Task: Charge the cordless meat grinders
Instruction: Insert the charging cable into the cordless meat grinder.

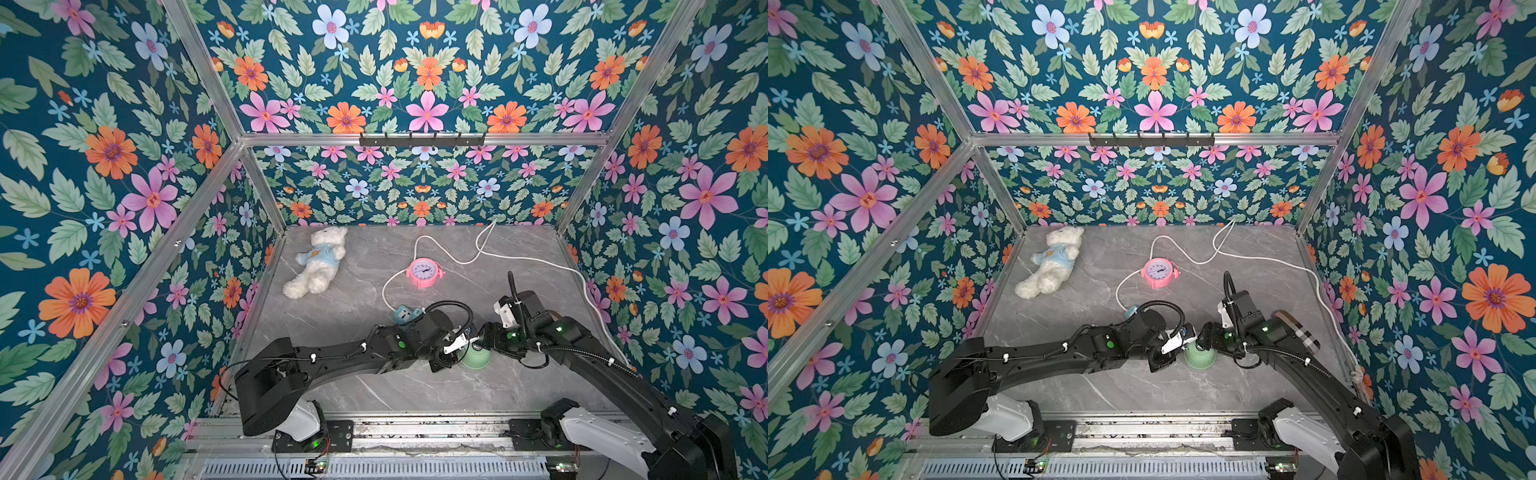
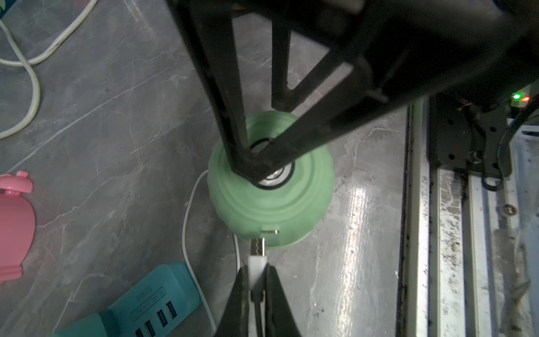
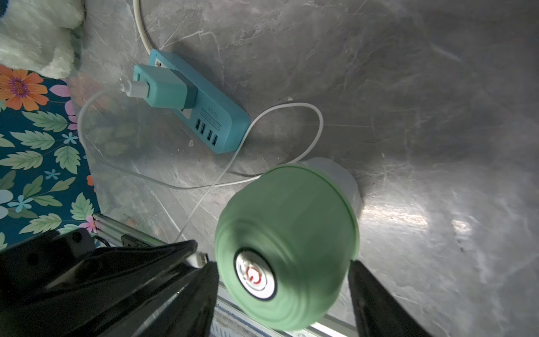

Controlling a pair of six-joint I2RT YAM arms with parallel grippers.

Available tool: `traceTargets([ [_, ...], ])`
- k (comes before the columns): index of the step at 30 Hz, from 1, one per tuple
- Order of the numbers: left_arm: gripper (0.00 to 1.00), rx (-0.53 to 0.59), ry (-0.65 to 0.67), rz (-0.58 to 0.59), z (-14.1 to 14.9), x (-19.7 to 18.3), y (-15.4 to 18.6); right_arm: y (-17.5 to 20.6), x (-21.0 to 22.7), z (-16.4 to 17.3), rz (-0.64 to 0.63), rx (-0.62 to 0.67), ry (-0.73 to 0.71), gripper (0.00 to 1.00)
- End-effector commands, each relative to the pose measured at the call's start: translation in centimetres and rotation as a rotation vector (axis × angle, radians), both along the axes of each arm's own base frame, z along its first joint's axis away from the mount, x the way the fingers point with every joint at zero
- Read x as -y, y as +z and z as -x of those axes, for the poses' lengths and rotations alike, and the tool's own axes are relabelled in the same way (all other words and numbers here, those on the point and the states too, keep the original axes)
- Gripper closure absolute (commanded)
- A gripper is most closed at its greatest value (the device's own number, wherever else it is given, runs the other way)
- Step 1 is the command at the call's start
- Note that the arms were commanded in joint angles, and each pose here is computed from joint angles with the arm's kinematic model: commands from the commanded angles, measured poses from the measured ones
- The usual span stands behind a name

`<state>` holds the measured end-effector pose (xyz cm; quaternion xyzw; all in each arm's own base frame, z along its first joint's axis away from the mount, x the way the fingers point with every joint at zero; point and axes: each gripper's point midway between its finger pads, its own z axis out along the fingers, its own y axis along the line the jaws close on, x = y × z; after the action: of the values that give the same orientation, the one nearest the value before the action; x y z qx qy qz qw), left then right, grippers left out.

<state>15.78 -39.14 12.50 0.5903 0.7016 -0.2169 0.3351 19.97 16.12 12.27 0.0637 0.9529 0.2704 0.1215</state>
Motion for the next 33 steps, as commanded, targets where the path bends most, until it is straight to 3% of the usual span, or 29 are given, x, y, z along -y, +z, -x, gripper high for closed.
traceTargets([
  [1,1.0,0.001,0.034,-0.017,-0.2,0.0,-0.1,0.0,-0.4,0.0,-0.022,-0.007,0.004,0.27],
  [33,1.0,0.053,0.072,-0.028,-0.2,-0.1,0.0,-1.4,-0.5,0.4,-0.02,-0.047,0.017,0.27],
])
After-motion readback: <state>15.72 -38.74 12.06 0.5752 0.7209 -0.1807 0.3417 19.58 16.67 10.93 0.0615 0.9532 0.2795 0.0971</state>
